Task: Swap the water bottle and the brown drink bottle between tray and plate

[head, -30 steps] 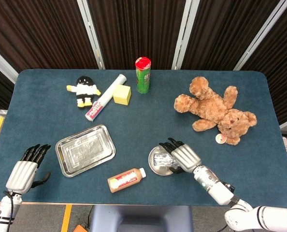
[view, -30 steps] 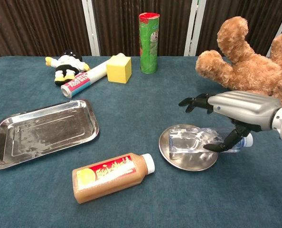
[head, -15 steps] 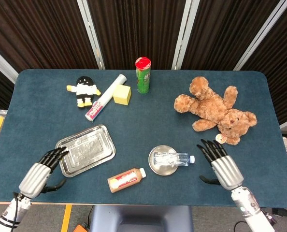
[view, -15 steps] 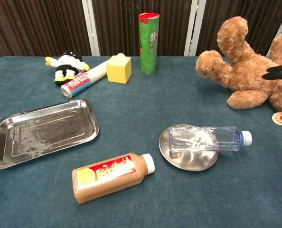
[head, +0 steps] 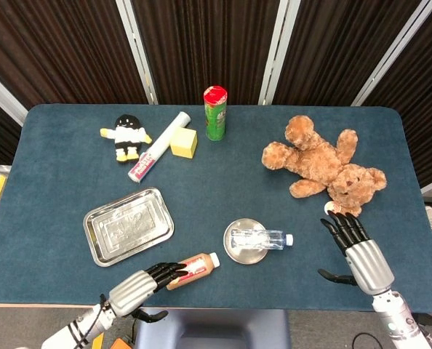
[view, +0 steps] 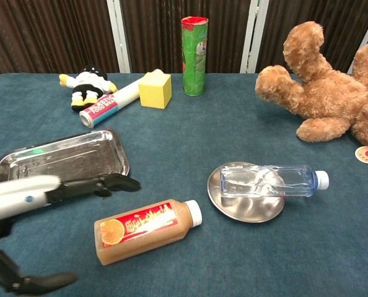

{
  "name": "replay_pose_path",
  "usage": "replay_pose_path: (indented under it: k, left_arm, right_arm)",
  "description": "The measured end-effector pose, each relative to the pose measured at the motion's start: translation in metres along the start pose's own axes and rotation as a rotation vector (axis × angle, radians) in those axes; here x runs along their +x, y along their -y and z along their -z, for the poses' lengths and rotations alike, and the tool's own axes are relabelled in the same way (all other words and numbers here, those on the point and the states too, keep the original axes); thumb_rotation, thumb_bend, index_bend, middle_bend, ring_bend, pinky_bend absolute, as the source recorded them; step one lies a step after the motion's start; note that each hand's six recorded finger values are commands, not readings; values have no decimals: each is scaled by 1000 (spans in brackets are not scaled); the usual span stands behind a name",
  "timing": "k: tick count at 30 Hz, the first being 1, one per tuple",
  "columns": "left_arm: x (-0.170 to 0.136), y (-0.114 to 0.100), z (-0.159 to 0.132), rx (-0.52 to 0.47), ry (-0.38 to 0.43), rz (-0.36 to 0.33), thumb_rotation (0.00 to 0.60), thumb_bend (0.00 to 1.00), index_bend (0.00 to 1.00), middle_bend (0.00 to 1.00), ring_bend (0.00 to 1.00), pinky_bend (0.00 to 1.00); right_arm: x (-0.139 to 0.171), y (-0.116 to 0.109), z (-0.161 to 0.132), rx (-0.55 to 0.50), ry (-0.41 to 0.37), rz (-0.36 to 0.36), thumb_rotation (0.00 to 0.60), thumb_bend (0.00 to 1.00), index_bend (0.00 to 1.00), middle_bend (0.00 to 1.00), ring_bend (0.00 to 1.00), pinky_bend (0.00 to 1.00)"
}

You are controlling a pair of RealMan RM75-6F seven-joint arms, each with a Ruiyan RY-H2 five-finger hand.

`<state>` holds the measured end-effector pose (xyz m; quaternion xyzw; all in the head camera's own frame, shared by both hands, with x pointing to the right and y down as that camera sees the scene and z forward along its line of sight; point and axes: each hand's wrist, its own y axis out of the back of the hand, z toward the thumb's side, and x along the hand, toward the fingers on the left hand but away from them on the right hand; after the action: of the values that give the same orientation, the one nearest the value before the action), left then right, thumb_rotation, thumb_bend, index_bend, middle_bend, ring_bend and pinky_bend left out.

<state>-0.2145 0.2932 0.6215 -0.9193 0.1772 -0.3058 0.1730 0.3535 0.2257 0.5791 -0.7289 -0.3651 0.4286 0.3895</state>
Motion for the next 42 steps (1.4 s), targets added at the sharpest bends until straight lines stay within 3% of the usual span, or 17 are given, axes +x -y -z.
replay_pose_path:
  k: [3, 9, 15, 21, 23, 25, 29, 32, 36, 42]
  left_arm:
    - [29, 14, -12, -1, 25, -5, 600, 326, 0, 0, 0, 98]
    - [67, 37, -14, 127, 31, -10, 600, 320, 0, 0, 0, 86]
    - [90, 49, 5, 237, -33, -28, 600, 316, 0, 0, 0, 84]
    - [97, 45, 24, 273, -100, -47, 600, 315, 0, 3, 1, 104]
    - [97, 45, 28, 293, -115, -45, 600, 316, 0, 89, 52, 185]
    - [96, 43, 32, 318, -130, -47, 600, 316, 68, 293, 207, 336]
    - [95, 39, 36, 360, -157, -53, 600, 325, 524, 759, 665, 723]
    - [94, 34, 39, 384, -174, -59, 600, 367, 717, 938, 839, 888]
    - [94, 27, 36, 385, -166, -95, 600, 399, 802, 998, 912, 950]
    - [86, -6, 30, 382, -108, -237, 600, 399, 857, 1000, 962, 993]
  right_arm:
    - [2, -4, -1, -25, 0, 5, 600, 228, 0, 0, 0, 0]
    - [4, -9, 2, -22, 14, 26, 600, 228, 0, 0, 0, 0]
    - [5, -8, 2, -22, 11, -2, 600, 228, 0, 0, 0, 0]
    - [6, -6, 1, -21, 14, -27, 600, 228, 0, 0, 0, 0]
    - [6, -6, 1, -24, 14, -32, 600, 228, 0, 0, 0, 0]
    - [6, -6, 1, -21, 15, -34, 600, 228, 0, 0, 0, 0]
    - [6, -5, 1, -10, 17, -31, 600, 228, 0, 0, 0, 0]
    - [5, -4, 0, -9, 13, -31, 600, 228, 0, 0, 0, 0]
    - [5, -1, 0, -10, 11, -45, 600, 228, 0, 0, 0, 0]
    - [6, 7, -2, -5, 9, -77, 600, 228, 0, 0, 0, 0]
